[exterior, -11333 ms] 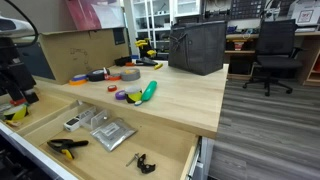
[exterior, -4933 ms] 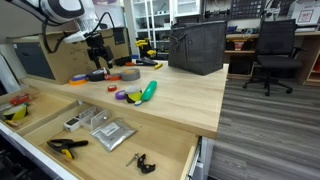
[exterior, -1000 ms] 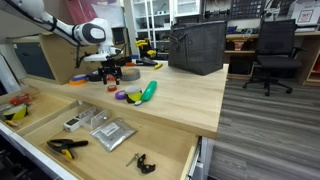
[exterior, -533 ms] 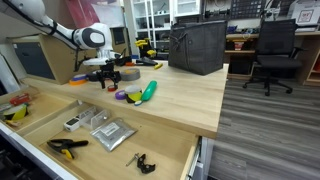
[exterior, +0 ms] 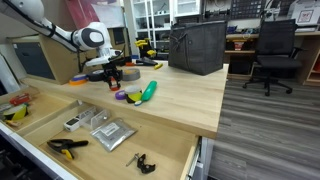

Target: Put the small red masking tape on the left side of the open drawer.

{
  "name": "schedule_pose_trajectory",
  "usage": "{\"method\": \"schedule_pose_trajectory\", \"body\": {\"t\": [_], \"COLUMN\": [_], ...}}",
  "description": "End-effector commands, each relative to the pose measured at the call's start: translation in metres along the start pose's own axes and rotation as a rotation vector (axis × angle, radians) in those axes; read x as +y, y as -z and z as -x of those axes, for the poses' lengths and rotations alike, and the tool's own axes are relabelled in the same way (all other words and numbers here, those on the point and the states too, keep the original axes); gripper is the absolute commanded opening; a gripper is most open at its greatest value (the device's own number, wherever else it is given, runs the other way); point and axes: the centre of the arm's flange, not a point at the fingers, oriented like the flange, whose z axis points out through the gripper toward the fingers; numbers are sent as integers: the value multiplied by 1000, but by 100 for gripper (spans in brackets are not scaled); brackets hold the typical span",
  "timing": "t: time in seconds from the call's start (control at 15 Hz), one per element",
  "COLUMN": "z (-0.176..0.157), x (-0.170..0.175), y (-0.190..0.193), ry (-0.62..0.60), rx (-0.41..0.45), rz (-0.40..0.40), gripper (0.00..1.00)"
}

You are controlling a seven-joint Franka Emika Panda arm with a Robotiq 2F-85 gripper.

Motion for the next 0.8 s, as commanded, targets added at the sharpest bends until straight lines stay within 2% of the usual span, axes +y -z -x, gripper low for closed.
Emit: {"method": "schedule_pose_trajectory", "body": {"t": [0.0, 0.47, 0.73], "z": [12, 7, 15], "x": [-10, -86, -135], "y": [17, 70, 85], "ry": [38, 230, 368], "rx": [26, 97, 110], "rz": [8, -62, -85], "gripper": [31, 31, 31]}}
